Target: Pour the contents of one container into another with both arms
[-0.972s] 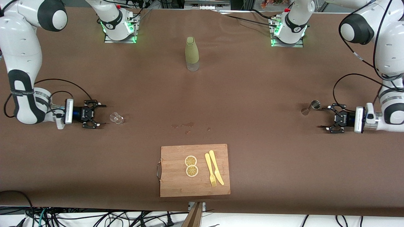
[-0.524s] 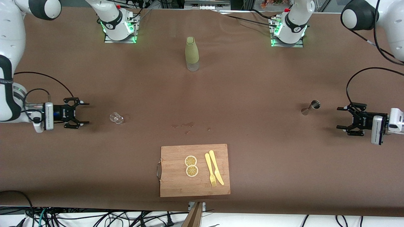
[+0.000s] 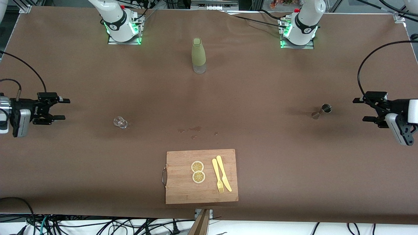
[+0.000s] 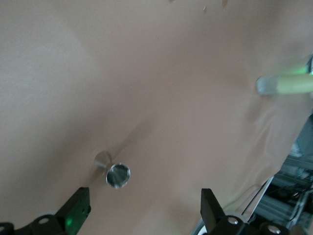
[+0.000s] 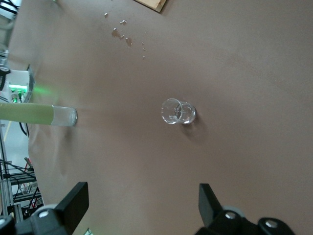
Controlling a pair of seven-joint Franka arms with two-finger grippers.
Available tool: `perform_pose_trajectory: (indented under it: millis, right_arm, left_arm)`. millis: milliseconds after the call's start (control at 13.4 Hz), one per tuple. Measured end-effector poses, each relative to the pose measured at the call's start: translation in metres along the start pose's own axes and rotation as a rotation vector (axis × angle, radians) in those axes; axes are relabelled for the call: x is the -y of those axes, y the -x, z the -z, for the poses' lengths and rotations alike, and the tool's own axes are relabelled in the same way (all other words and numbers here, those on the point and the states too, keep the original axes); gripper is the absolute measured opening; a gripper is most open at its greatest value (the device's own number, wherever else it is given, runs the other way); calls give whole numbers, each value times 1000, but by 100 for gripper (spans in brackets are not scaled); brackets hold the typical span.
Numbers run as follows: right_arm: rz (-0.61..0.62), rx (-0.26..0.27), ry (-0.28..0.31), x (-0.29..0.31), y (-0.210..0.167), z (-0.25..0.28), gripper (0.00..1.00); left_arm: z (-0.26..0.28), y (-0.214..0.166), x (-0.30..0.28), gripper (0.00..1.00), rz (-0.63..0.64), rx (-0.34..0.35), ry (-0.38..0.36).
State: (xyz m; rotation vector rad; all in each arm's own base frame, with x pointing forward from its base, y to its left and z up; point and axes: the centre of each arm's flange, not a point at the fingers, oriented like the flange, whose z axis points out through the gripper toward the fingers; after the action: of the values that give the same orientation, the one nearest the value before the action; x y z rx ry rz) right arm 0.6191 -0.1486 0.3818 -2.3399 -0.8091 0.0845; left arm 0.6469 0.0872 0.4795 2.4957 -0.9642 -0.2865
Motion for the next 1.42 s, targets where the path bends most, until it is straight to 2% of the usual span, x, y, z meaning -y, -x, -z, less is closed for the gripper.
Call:
perform_pose_trajectory:
  millis: [150,299,374,524,748,823,972,1272,1421]
  right_arm:
    - [-105,76,97,37,-15,18,100]
    - [-226,130,213,77,-24,40,100]
    - [-281,153,280,98,-27,51,100]
    - [-399,173,390,133,-27,65,100]
    - [-580,188,542,174,-25,66,100]
    - [-641,172,583,185,-27,61,100]
    - [-722,104,630,203,-31,50,100]
    - [-708,-12,673,211,-33,52,100]
    - [-707,-17,672,211,-34,52,100]
  left_arm:
    - [15,-15,-28,100,-42,60,-129]
    - [34,-33,-60,100,-87,93,-276]
    - [45,-37,-78,100,-81,94,-326]
    - [68,-36,-110,100,54,38,-389]
    - [95,-32,-156,100,427,-107,-419]
    - [100,-33,-171,100,543,-149,-417]
    - [100,-34,-197,100,665,-178,-403]
    - [83,-32,-218,100,772,-134,-372]
    - [77,-36,-221,100,786,-125,-368]
